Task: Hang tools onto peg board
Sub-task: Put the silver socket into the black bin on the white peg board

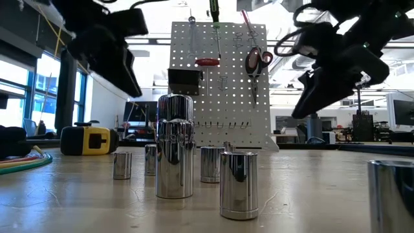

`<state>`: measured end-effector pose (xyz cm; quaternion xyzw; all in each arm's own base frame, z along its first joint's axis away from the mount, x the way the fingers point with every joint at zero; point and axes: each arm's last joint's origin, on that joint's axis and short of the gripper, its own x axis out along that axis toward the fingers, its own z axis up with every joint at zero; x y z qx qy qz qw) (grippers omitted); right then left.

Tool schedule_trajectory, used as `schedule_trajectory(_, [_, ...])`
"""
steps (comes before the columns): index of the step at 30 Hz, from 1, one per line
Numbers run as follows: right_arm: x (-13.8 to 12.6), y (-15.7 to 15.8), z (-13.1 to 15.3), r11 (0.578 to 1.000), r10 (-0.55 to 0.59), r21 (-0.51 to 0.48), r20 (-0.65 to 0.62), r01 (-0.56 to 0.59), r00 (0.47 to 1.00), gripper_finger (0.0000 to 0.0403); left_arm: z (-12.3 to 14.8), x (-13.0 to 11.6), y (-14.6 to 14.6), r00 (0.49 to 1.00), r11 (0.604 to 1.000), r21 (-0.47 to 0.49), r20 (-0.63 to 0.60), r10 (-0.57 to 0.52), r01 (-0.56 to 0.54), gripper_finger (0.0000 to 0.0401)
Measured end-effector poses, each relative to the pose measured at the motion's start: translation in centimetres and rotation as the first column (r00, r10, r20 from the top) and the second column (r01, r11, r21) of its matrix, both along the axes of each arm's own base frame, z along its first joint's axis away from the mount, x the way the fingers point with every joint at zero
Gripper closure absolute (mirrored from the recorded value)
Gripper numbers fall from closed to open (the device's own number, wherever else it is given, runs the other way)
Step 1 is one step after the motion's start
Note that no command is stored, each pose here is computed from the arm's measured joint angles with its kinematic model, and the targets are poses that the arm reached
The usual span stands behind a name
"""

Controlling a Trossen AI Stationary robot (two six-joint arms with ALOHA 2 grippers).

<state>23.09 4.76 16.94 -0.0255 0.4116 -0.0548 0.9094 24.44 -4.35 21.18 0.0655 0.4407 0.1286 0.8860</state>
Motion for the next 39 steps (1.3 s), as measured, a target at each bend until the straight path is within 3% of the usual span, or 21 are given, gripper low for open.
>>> schedule_trajectory(14, [-0.5, 0.0, -0.4, 0.999, -0.005, 0.047, -0.071, 0.008, 0.997, 0.0313, -3.3, -0.3, 0.0, 0.984, 0.999, -0.046, 0.178, -0.014, 0.022, 0.0236])
schedule_trajectory(23, [-2.6, -1.0, -0.4, 0.979, -0.186, -0.116, -0.176, 0.167, 0.967, 0.0313, -4.4, -0.6, 0.1, 0.975, 0.998, -0.054, 0.222, -0.011, 0.024, 0.0236])
schedule_trajectory(27, [-3.8, -1.6, 0.6, 0.946, -0.291, -0.187, -0.137, 0.264, 0.947, 0.0313, -4.6, -0.6, 0.3, 0.968, 0.998, -0.054, 0.251, -0.008, 0.022, 0.0236])
schedule_trajectory(31, [-5.6, -2.4, 2.1, 0.884, -0.424, -0.240, -0.048, 0.402, 0.904, 0.0313, -4.6, -0.5, 0.5, 0.967, 0.998, -0.053, 0.255, 0.001, 0.013, 0.0236])
schedule_trajectory(35, [-7.2, -3.0, 3.9, 0.840, -0.493, -0.217, 0.077, 0.497, 0.867, 0.0313, -4.5, -0.5, 0.6, 0.967, 0.999, -0.046, 0.256, -0.003, 0.015, 0.0236])
schedule_trajectory(39, [-8.2, -3.2, 5.7, 0.843, -0.474, -0.176, 0.200, 0.508, 0.857, 0.0313, -4.5, -0.4, 0.6, 0.966, 0.999, -0.032, 0.258, -0.018, 0.027, 0.0236])
